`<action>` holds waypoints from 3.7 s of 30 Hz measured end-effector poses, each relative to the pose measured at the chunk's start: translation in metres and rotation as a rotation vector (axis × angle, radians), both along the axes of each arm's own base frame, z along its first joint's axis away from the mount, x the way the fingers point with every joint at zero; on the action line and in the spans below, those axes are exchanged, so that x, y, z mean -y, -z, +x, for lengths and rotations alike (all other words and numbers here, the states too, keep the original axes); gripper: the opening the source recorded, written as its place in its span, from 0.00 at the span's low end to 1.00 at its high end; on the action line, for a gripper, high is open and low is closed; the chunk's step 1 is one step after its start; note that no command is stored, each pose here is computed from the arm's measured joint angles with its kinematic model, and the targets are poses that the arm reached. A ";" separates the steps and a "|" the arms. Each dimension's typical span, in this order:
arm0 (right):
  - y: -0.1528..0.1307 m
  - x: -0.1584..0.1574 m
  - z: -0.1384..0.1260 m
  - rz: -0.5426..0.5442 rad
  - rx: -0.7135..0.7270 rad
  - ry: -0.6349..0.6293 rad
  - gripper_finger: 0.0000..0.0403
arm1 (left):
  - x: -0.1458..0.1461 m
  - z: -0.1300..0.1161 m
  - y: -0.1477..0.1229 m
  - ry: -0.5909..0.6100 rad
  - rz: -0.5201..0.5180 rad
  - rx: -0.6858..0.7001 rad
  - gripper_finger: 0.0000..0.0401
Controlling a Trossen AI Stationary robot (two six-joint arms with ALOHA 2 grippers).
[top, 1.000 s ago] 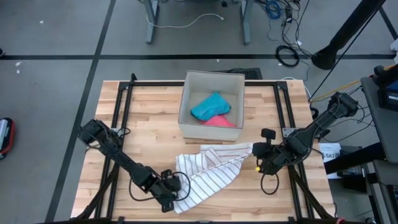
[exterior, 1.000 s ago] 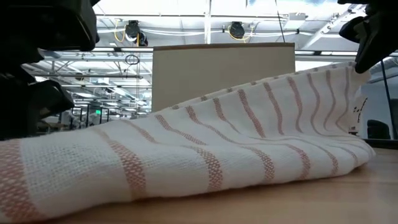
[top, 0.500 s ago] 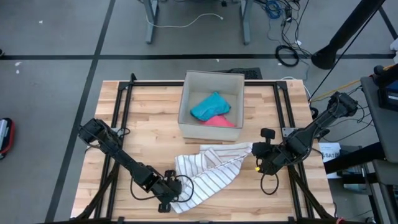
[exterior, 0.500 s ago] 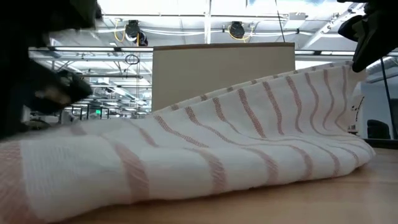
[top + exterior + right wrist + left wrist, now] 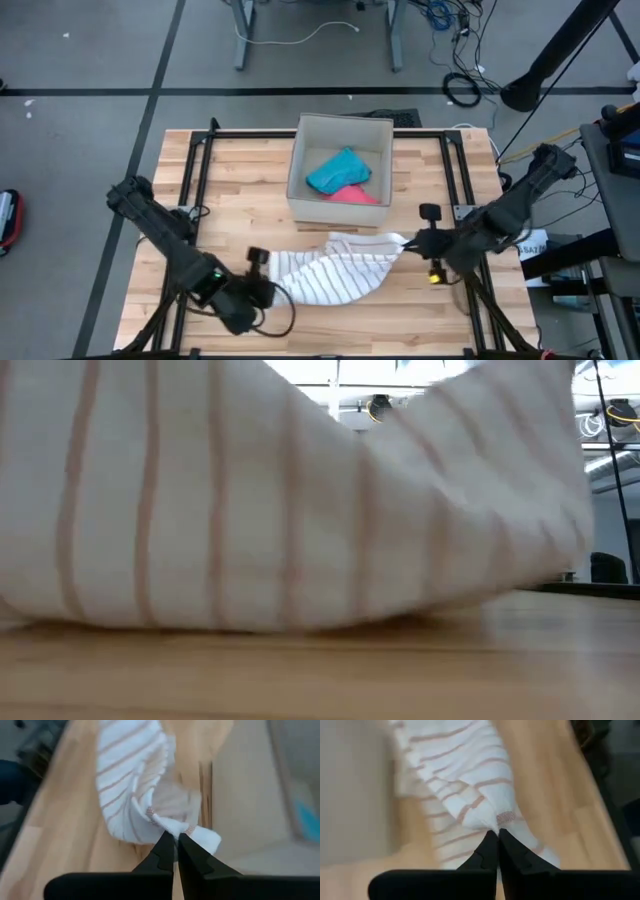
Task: Fold towel
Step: Fold the white towel
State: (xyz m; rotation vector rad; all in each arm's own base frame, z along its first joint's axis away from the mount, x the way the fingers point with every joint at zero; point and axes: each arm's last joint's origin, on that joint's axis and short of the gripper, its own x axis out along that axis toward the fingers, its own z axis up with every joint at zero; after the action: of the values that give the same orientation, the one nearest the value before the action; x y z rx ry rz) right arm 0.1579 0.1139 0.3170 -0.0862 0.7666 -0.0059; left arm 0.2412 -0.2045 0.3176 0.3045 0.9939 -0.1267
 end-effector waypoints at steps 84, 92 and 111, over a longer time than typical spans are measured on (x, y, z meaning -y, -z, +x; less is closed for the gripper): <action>0.112 -0.108 0.011 0.498 -0.061 -0.610 0.16 | 0.046 -0.014 0.086 0.180 -0.510 0.104 0.03; 0.111 -0.109 0.011 0.522 -0.057 -0.606 0.29 | 0.048 -0.013 0.083 0.188 -0.560 0.104 0.10; 0.128 -0.064 0.035 0.073 0.000 -0.207 0.29 | -0.004 0.000 0.113 -0.128 -0.070 0.094 0.13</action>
State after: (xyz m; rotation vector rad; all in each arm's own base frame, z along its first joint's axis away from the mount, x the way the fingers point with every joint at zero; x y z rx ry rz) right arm 0.1924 0.1778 0.1891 -0.0956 0.7547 0.2186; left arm 0.2412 -0.2000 0.2049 0.1807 0.9106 -0.0302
